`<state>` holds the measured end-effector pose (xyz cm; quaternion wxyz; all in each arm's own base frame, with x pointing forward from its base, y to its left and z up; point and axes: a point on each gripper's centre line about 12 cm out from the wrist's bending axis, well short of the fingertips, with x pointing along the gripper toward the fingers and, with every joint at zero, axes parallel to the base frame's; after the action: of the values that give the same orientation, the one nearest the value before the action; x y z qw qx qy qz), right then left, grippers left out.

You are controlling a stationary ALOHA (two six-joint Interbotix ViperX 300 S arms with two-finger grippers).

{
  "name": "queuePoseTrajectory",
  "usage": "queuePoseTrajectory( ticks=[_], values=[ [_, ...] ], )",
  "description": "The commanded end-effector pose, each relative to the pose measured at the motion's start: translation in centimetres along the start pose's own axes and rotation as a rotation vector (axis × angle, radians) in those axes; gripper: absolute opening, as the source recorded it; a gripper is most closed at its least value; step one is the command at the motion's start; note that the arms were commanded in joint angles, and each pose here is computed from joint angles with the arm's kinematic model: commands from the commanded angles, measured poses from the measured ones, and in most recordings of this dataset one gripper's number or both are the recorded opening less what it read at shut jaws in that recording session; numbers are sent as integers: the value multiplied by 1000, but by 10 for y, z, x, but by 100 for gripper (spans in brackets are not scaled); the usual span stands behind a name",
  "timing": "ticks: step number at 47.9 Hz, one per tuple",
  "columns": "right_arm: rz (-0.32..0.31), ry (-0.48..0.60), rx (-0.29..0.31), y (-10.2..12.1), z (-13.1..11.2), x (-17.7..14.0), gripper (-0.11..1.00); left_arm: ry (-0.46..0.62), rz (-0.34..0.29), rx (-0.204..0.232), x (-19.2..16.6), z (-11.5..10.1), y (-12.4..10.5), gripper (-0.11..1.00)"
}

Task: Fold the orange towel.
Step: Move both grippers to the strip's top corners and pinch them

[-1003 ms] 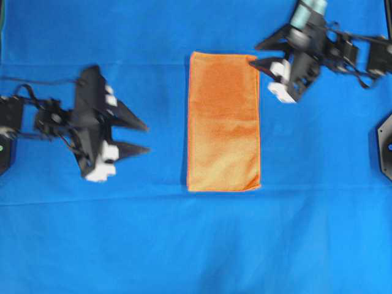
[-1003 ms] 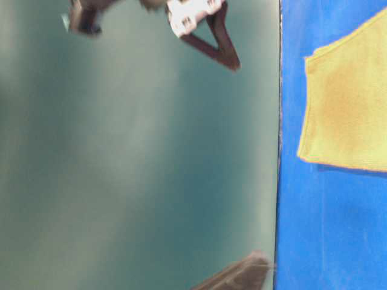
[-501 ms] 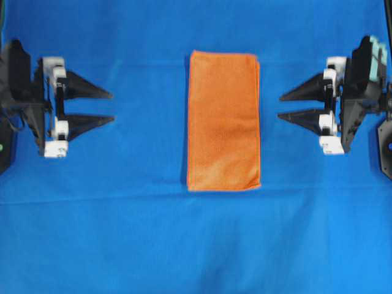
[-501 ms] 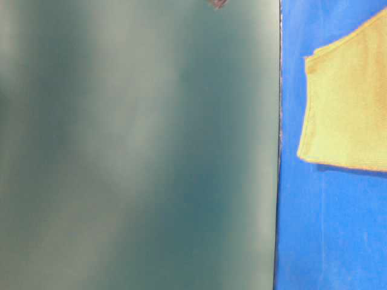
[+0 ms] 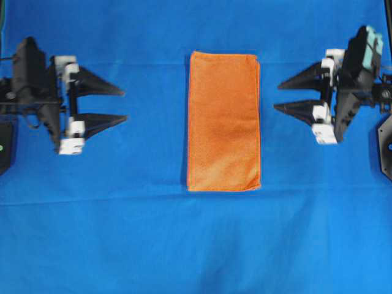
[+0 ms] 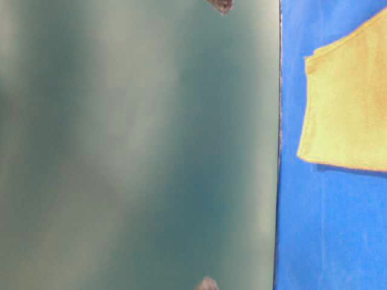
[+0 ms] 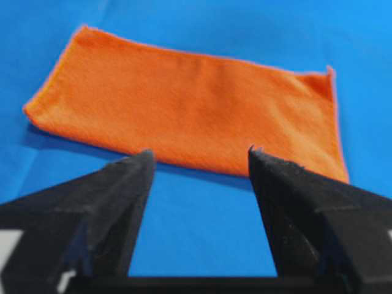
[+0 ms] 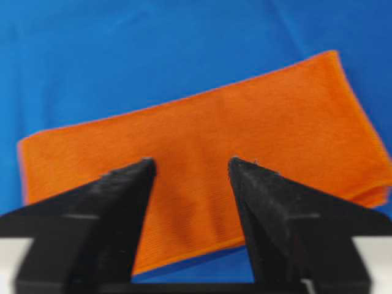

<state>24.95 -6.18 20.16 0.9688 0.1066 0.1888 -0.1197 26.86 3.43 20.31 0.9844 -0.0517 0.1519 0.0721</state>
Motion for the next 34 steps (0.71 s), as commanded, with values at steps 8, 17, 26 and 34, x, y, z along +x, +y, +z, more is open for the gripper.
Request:
queuePoseTrajectory(
  ticks=[8,17,26,34],
  values=[
    [-153,39,61,-45,9,24,65,21,108,-28,58,17,35,80],
    [-233,124,78,-77,1,49,65,83,185,-60,105,6,70,90],
    [-269,202,105,-98,-15,76,65,127,242,-87,142,-12,101,90],
    [-278,244,121,-111,-30,97,65,170,281,-106,167,-36,125,90]
  ],
)
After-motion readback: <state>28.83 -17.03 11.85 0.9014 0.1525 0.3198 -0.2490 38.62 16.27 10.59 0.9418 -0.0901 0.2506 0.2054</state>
